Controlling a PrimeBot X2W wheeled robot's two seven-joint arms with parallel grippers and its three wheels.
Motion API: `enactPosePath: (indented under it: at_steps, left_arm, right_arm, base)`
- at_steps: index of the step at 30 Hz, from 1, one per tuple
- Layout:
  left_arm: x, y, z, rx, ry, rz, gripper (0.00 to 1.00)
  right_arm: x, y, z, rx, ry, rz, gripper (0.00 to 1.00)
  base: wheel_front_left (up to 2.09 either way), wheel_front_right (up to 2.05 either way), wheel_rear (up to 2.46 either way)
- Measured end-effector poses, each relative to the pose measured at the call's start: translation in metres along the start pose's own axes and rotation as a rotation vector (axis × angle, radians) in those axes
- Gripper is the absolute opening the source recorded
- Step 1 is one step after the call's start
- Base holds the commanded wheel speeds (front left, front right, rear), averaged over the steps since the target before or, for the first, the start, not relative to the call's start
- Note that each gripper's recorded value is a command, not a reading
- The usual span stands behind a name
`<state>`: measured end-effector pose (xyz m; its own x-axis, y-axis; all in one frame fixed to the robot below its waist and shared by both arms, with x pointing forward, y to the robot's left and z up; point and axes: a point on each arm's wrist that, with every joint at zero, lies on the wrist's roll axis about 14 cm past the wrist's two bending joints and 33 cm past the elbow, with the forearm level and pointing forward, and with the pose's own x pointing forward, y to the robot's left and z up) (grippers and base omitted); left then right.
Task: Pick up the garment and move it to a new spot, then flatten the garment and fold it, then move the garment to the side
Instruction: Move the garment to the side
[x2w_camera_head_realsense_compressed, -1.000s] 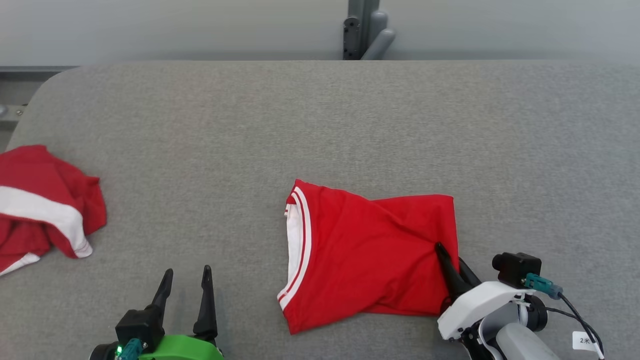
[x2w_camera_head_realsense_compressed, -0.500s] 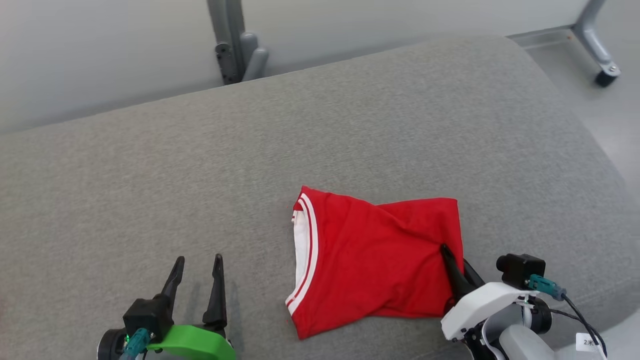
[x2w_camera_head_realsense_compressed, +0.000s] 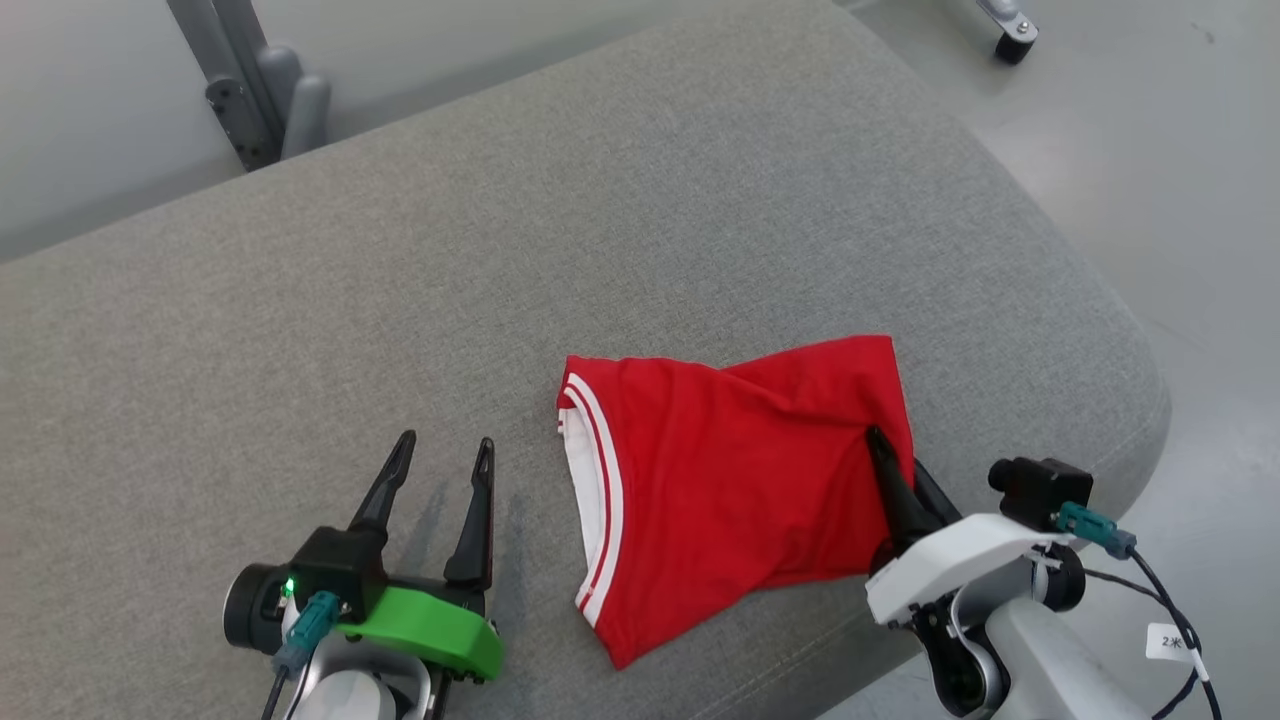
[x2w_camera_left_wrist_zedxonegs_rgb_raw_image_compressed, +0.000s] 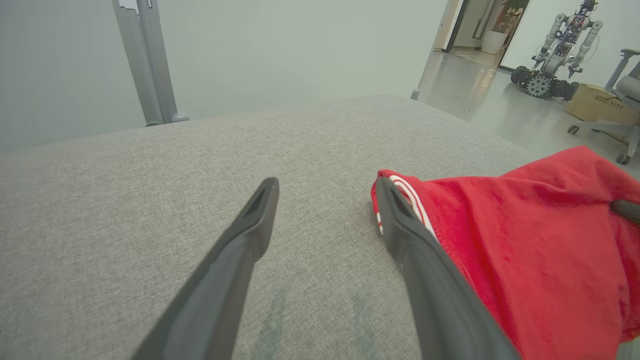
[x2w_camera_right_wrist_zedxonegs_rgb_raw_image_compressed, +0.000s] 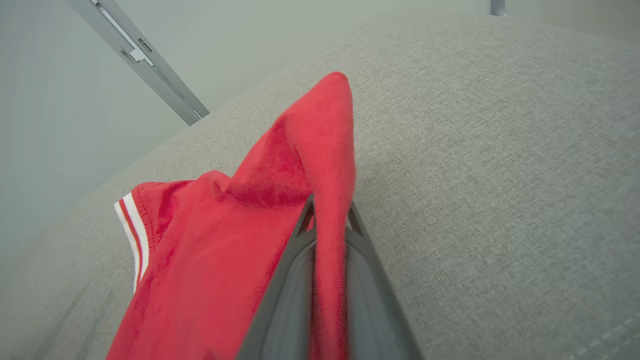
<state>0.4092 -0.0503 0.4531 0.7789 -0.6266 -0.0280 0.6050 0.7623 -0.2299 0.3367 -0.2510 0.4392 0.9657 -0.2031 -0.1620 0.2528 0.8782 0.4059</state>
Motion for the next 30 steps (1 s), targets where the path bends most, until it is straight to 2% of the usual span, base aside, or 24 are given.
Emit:
enactPosePath:
  at_steps: [9,17,21,26,30]
  left_arm:
    - [0.026,0.01,-0.001,0.02,-0.028,-0.027,1.0]
    - [0.016,0.061,-0.013,0.055,-0.011,0.09,1.0]
    - [0.008,0.08,-0.023,0.074,0.016,0.132,1.0]
    - [-0.008,0.11,-0.032,0.088,0.041,0.211,1.0]
    - [-0.019,0.127,-0.035,0.096,0.053,0.264,1.0]
  right_arm:
    - [0.059,0.015,0.022,-0.036,-0.034,0.039,0.0]
    - [0.146,0.024,0.045,-0.17,-0.053,0.083,0.0]
    - [0.177,0.005,0.058,-0.201,-0.07,0.027,0.0]
    - [0.206,-0.045,0.073,-0.271,-0.083,-0.112,0.0]
    - [0.212,-0.084,0.073,-0.324,-0.067,-0.217,0.0]
  base:
    - [0.0,0.0,0.0]
    - [0.0,0.0,0.0]
    - [0.0,0.0,0.0]
    - [0.0,0.0,0.0]
    - [0.0,0.0,0.0]
